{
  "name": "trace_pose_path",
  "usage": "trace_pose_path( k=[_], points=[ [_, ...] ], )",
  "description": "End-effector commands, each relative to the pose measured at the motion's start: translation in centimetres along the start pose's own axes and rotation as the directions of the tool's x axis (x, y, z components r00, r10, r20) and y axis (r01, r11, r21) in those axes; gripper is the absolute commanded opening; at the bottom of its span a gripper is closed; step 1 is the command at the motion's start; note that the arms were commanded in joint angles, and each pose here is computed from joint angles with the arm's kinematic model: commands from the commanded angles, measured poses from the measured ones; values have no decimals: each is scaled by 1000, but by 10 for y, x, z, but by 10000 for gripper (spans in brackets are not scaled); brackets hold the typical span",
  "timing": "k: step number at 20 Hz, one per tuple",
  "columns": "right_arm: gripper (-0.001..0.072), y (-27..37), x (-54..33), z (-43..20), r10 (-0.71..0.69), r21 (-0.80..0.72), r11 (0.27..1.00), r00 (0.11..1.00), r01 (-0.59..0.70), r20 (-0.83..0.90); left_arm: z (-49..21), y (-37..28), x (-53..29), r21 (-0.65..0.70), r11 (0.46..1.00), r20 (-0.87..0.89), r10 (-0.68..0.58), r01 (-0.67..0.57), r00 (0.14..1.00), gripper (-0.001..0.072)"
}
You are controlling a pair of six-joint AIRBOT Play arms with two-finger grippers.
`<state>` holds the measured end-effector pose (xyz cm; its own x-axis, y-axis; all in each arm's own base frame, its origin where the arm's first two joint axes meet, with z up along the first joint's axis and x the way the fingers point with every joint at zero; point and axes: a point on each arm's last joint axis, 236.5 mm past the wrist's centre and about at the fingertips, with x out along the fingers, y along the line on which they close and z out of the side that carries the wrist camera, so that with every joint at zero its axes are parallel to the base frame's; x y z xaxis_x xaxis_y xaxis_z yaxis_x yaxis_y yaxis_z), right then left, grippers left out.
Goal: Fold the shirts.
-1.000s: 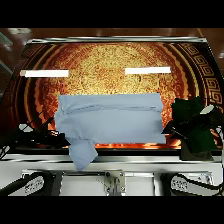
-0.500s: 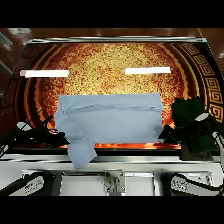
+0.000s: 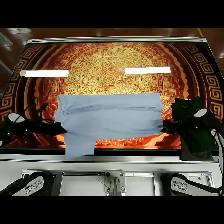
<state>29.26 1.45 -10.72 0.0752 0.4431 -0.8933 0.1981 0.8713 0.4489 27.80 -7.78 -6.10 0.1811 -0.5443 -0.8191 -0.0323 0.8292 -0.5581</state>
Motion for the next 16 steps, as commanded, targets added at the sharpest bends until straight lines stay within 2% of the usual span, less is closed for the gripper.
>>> trace_pose_path(
  k=[1,4,7,11,16],
  points=[
    [69,29,-36,50,37,-55,998,989,-29,146,50,-23,-39,88,996,128,3,-15,992,39],
    [68,54,-44,92,15,-128,992,967,18,253,81,-28,-50,104,994,166,2,-19,986,39],
    [68,69,-29,124,-23,-165,984,960,72,281,107,-19,-38,77,997,132,-3,-7,991,39],
    [69,64,-12,158,-62,-117,988,956,99,286,151,-10,-28,83,997,116,-11,2,993,40],
    [69,49,13,167,-84,-69,992,963,105,255,191,5,-3,68,998,81,-23,18,996,40]
  ],
)
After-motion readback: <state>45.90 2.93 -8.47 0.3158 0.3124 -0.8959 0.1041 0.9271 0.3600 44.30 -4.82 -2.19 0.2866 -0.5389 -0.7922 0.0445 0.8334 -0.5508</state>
